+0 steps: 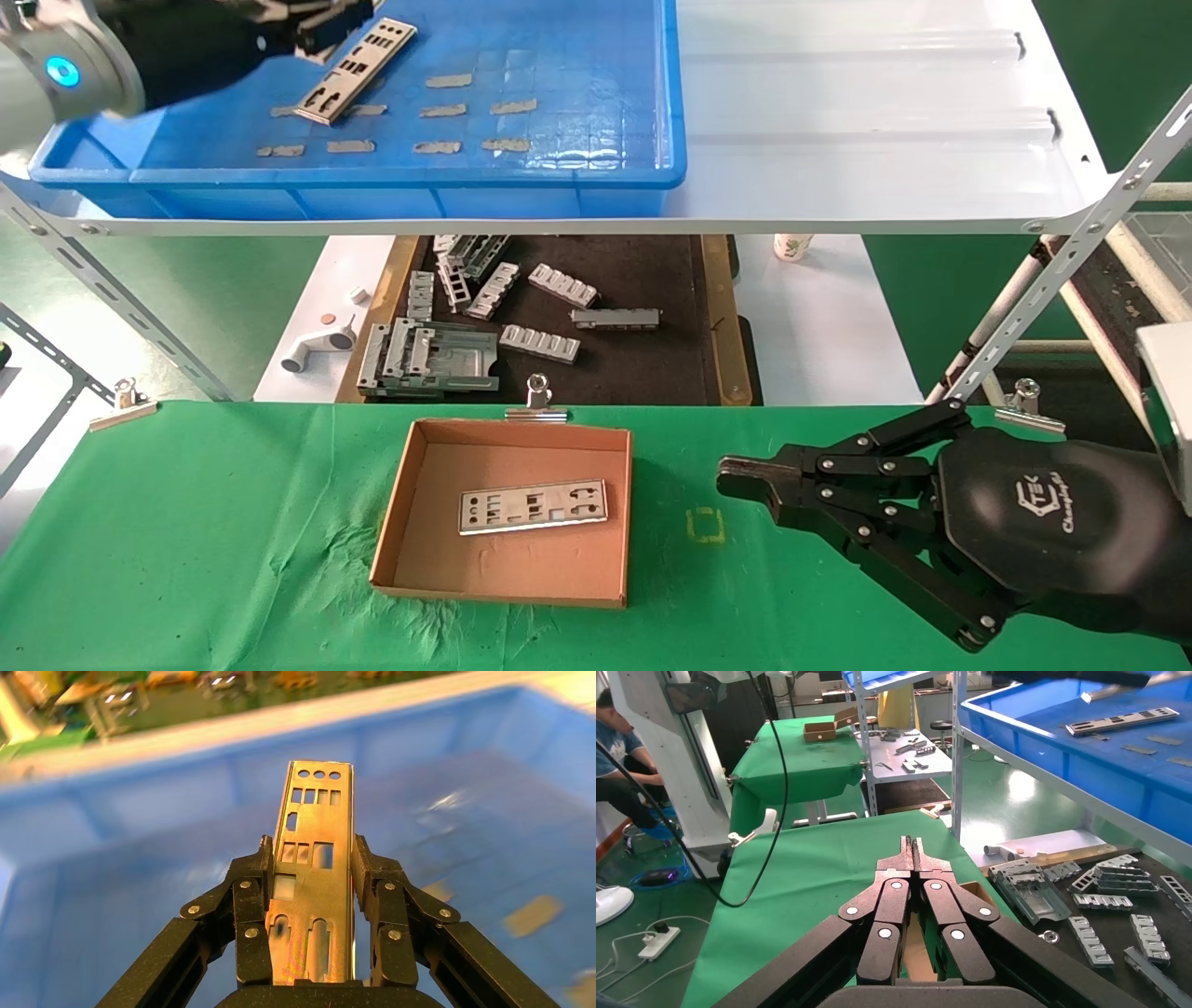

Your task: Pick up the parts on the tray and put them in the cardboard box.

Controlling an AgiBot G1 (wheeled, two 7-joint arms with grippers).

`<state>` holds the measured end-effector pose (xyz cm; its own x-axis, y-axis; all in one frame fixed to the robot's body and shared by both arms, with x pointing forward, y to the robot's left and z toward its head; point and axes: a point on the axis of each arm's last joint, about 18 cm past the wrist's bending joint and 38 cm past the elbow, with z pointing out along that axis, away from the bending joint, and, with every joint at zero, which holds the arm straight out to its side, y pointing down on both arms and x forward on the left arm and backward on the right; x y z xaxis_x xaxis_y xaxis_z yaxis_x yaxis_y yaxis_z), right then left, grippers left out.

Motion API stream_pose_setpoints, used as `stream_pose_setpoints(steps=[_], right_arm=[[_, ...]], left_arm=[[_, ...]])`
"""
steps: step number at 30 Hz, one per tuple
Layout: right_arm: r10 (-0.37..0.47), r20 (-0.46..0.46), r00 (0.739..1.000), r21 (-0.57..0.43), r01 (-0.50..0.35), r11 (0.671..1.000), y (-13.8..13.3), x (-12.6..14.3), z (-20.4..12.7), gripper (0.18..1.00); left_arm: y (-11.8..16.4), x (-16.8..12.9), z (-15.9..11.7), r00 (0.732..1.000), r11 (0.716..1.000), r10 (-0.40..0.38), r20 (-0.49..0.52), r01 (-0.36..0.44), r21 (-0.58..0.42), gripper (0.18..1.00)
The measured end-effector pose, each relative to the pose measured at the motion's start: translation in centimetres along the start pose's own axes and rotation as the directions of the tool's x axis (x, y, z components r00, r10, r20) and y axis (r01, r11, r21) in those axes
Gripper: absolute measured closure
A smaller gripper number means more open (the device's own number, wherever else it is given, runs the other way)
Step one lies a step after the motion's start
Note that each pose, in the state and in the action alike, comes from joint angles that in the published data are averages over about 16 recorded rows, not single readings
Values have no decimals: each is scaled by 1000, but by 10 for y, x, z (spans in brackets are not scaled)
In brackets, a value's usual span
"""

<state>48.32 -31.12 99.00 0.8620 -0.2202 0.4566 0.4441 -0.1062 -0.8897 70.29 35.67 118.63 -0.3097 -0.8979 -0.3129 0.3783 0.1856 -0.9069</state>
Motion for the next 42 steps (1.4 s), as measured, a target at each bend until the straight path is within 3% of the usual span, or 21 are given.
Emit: stream_pose_setpoints(steps=[5,9,17,26,32,36,42], right_arm=[[0,0,1000,0,0,1000,0,0,0,988],[0,0,1000,0,0,1000,0,0,0,988],[0,0,1000,0,0,1000,0,0,0,988],[0,0,1000,0,0,1000,0,0,0,988],[0,0,1000,0,0,1000,0,0,0,988],[0,0,1000,0,0,1000,0,0,0,988],[0,0,1000,0,0,1000,0,0,0,988]], left_arm=[[-16,12,-17,986,995,92,-137,-87,39,753],[-24,27,-37,946,983,180,-269,-165,78,754],[-25,55,-77,806,938,348,-479,-301,174,754],[2,78,-99,651,871,481,-587,-432,236,754],[36,100,-109,545,837,513,-663,-490,244,755],[64,119,-116,479,830,495,-725,-506,233,755],[109,141,-118,417,832,440,-795,-523,185,755]])
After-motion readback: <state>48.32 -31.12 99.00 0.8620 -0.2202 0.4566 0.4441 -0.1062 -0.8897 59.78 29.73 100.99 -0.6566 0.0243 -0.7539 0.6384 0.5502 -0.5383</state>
